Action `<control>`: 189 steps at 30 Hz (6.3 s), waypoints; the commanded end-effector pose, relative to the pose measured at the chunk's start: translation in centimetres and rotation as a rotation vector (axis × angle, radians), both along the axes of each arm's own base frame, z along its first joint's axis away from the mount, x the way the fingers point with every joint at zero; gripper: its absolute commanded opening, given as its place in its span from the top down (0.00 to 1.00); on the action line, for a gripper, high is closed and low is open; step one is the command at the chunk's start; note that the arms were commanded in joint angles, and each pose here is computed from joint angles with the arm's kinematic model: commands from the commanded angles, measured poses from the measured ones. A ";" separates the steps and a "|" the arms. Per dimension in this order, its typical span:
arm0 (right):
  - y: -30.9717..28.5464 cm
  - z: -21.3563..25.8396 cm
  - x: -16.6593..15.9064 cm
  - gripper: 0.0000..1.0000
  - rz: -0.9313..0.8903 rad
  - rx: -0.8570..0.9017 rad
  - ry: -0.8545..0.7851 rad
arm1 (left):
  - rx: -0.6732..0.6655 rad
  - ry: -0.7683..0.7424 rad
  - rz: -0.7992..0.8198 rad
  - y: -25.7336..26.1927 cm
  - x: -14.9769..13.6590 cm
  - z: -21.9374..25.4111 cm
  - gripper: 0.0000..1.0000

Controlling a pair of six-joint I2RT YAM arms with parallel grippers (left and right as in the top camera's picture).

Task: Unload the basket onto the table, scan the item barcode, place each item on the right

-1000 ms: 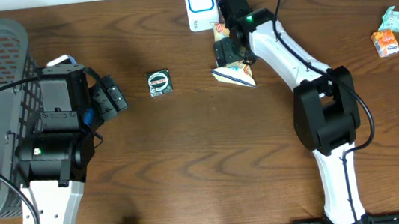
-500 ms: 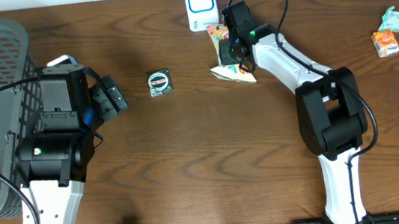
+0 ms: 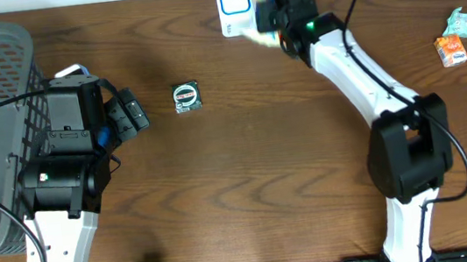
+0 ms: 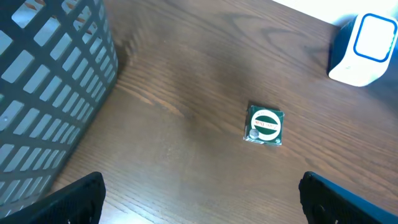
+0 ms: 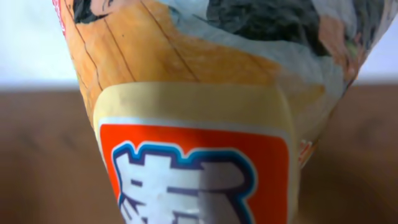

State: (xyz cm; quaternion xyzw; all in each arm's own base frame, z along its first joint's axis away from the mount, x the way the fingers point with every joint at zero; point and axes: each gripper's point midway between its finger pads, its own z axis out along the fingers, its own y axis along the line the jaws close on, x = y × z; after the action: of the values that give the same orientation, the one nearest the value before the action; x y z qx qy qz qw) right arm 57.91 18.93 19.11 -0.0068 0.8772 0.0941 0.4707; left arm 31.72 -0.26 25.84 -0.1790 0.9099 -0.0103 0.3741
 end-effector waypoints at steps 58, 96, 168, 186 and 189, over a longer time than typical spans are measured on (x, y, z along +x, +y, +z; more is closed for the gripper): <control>-38.5 -4.9 -5.7 0.22 -0.425 -0.117 0.327 | 0.013 -0.005 -0.001 0.2 -0.1 0.2 0.02; 16.1 -12.8 -10.3 0.12 0.350 0.003 0.362 | 0.013 -0.005 -0.001 0.2 -0.1 0.2 0.02; 15.0 -16.9 -10.3 0.20 0.442 -0.372 0.285 | 0.013 -0.005 -0.001 0.2 -0.1 0.2 0.02; 15.1 -21.1 -12.4 0.31 0.530 -0.368 0.401 | 0.013 -0.005 -0.001 0.2 -0.1 0.2 0.02; 15.2 -20.9 -12.2 0.40 0.529 -0.365 0.396 | 0.013 -0.005 -0.001 0.2 -0.1 0.2 0.02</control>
State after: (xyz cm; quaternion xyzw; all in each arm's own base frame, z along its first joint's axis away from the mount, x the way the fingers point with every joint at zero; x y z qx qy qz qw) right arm 46.30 34.61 0.66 -0.2858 0.9181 0.0675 0.2663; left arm 31.71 -0.26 25.84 -0.1790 0.9100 -0.0102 0.3739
